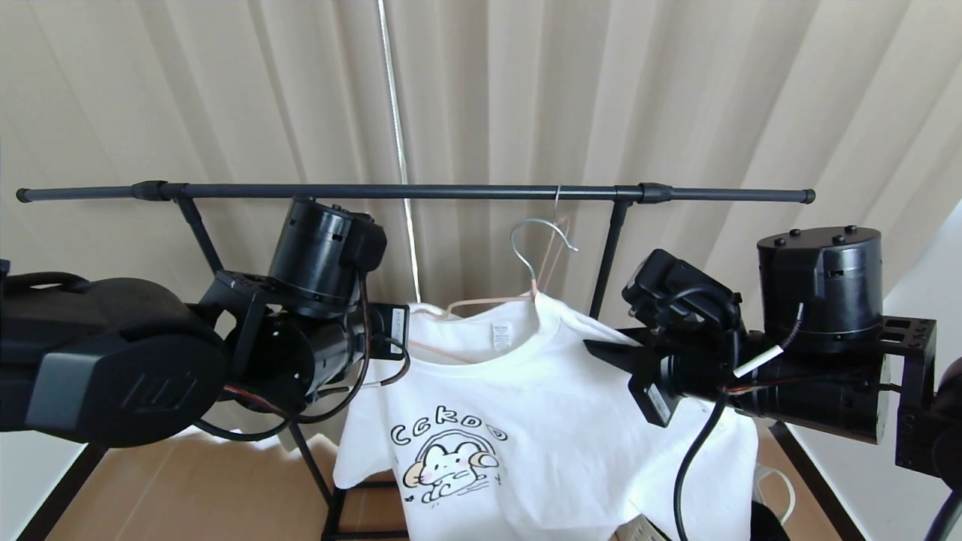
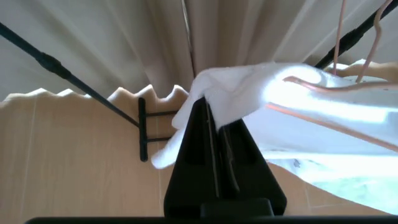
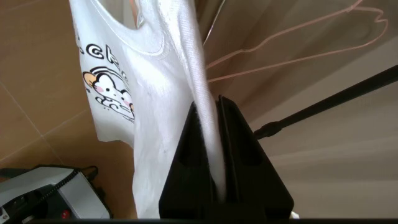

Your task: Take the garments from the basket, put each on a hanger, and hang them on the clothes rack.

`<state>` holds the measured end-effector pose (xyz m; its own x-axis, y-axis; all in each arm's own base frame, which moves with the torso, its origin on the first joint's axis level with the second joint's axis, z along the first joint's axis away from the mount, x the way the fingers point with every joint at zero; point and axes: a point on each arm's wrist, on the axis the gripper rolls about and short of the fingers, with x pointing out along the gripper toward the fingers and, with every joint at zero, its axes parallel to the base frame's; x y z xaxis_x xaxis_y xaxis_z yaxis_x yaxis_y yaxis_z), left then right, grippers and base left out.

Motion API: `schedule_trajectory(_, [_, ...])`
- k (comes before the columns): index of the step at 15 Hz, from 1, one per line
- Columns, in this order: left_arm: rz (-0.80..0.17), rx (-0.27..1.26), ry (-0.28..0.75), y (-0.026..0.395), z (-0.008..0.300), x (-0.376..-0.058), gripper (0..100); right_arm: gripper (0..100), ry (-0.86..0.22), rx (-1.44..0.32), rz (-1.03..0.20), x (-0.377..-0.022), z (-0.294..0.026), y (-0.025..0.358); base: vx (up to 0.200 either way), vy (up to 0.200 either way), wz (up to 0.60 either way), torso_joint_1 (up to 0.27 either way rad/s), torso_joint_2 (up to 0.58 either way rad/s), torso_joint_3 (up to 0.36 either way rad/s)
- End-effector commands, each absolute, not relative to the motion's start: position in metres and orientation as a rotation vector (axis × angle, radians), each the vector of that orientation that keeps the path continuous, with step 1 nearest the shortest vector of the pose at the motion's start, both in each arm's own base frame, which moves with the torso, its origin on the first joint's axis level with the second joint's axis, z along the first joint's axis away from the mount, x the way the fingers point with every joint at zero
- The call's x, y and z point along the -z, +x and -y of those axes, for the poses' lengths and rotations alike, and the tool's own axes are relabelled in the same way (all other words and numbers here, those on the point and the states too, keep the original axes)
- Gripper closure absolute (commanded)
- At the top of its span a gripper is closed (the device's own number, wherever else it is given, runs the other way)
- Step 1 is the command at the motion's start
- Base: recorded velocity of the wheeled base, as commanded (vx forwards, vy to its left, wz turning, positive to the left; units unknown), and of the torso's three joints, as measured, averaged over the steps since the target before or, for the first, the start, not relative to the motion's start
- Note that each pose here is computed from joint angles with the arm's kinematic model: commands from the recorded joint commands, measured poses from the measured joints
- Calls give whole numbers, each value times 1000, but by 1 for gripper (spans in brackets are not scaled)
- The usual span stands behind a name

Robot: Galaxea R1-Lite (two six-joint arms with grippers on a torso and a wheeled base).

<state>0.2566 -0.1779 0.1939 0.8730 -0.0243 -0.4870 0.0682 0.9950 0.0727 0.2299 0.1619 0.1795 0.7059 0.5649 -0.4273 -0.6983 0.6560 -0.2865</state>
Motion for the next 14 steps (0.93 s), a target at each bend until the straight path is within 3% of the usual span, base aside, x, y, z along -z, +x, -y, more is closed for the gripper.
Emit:
schedule_trajectory(1, [-502, 51, 84, 260, 181, -195, 100, 100, -456, -761, -323, -176, -162, 228, 0, 0, 0, 0, 0, 0])
schedule_trajectory(4, [-499, 57, 83, 259, 183, -196, 100, 100, -461, -842, -293, -179, -162, 224, 0, 0, 0, 0, 0, 0])
schedule_trajectory(14, [-476, 177, 68, 226, 207, -205, 100, 100, -407, -885, -366, -149, -194, 239, 0, 0, 0, 0, 0, 0])
